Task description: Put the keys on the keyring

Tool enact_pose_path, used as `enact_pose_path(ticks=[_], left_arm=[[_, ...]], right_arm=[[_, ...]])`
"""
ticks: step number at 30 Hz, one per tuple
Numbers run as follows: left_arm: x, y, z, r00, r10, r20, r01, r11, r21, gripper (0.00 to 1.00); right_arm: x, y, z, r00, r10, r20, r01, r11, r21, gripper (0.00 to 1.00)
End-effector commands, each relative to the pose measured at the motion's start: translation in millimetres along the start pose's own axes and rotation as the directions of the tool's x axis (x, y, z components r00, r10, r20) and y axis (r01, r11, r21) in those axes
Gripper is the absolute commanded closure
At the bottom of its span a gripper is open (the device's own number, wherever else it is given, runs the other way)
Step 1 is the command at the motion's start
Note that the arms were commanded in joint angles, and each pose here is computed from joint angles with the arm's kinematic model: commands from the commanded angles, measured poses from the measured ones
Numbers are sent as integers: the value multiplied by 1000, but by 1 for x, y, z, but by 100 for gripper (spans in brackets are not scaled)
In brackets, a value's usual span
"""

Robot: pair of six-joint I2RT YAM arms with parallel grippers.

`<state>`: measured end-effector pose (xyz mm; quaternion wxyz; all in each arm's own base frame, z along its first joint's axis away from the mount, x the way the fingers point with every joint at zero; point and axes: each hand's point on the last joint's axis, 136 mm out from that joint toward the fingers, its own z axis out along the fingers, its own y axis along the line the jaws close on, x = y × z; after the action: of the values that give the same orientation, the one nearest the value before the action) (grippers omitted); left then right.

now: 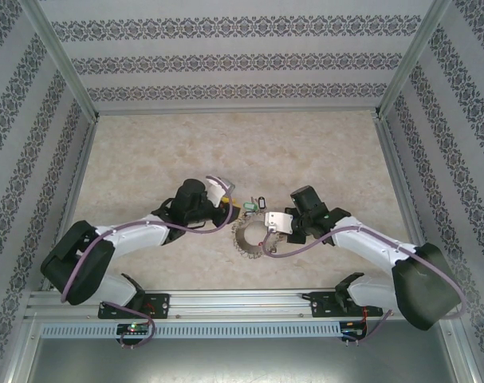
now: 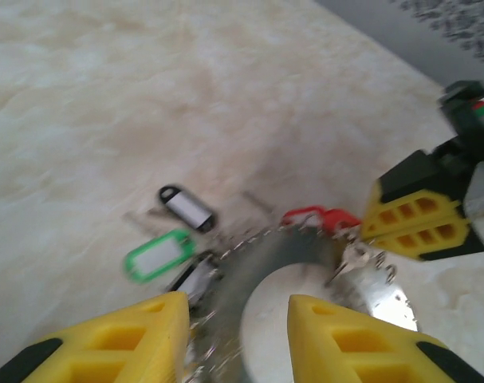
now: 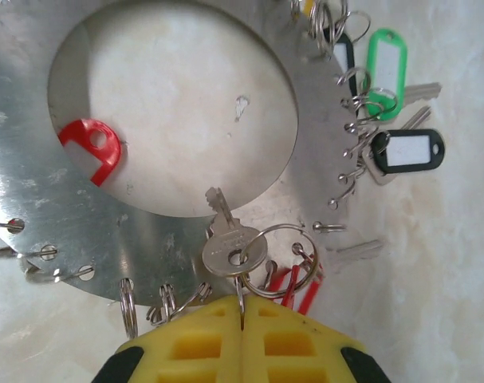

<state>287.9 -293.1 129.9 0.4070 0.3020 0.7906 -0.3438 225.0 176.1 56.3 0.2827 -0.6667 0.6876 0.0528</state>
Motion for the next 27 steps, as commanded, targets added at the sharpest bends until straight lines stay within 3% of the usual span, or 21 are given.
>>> enact_pose_path(ticks=[1, 11, 20, 27], left_arm=[[-29, -33, 12, 996, 45, 75, -55, 989, 135, 60], [-50, -43, 24, 995, -8, 102, -10, 984, 176, 60], [-62, -47, 23, 987, -141, 72, 125, 973, 193, 57], [-77, -66, 14, 963, -270, 25, 252, 923, 290, 51]], right_arm=[[-11, 6, -11, 998, -11, 56, 13, 999, -32, 100], [-49, -14, -50, 976, -35, 215, 19, 997, 75, 100], [-82, -33, -85, 937, -59, 344, 2, 986, 166, 100], [-104, -54, -111, 914, -50, 402, -46, 973, 224, 100]])
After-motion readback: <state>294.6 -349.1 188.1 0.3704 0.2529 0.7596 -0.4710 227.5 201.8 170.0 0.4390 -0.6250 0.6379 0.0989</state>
